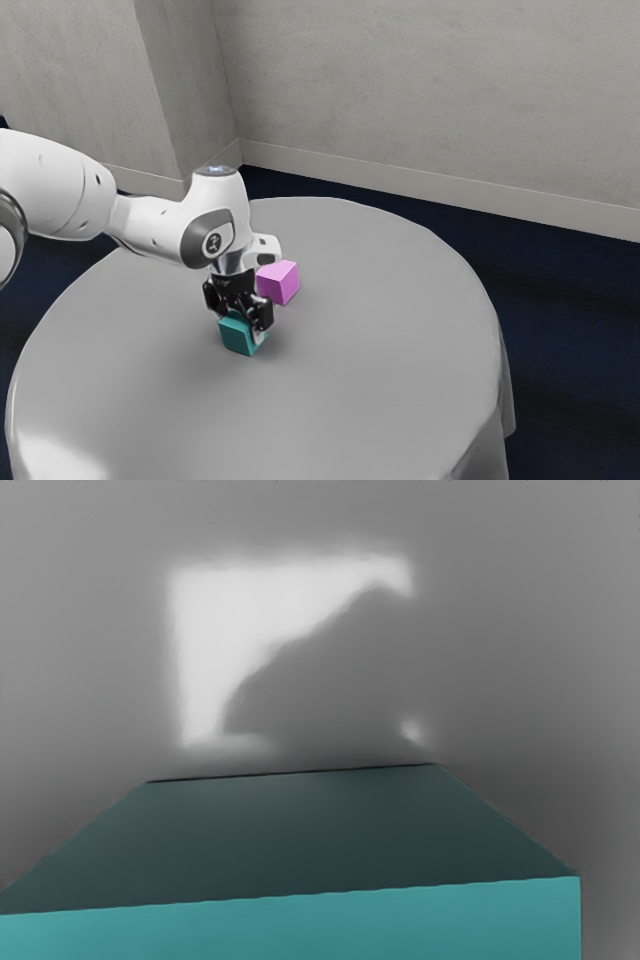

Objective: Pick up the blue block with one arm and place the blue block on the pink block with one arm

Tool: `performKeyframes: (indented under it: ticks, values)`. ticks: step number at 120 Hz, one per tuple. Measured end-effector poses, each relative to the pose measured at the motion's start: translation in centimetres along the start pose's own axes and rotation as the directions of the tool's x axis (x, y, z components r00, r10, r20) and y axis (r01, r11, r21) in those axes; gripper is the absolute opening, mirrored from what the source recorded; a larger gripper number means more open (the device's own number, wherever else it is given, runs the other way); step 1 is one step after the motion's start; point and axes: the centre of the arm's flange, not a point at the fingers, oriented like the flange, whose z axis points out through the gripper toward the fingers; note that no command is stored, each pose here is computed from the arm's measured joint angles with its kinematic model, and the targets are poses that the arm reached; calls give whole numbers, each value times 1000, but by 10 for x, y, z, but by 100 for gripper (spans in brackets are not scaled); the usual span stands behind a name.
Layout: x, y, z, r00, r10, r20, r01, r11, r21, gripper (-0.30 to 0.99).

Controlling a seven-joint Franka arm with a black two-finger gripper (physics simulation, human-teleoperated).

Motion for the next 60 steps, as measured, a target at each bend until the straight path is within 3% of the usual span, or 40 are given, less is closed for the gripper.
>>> performKeyframes:
  ticks: [12,40,60]
  values:
    - [0,0,0,1000,2,0,-2,1000,1,44]
    - [2,1,-7,1000,4,-12,-4,1000,6,39]
    - [21,3,-67,996,23,-90,-20,999,38,39]
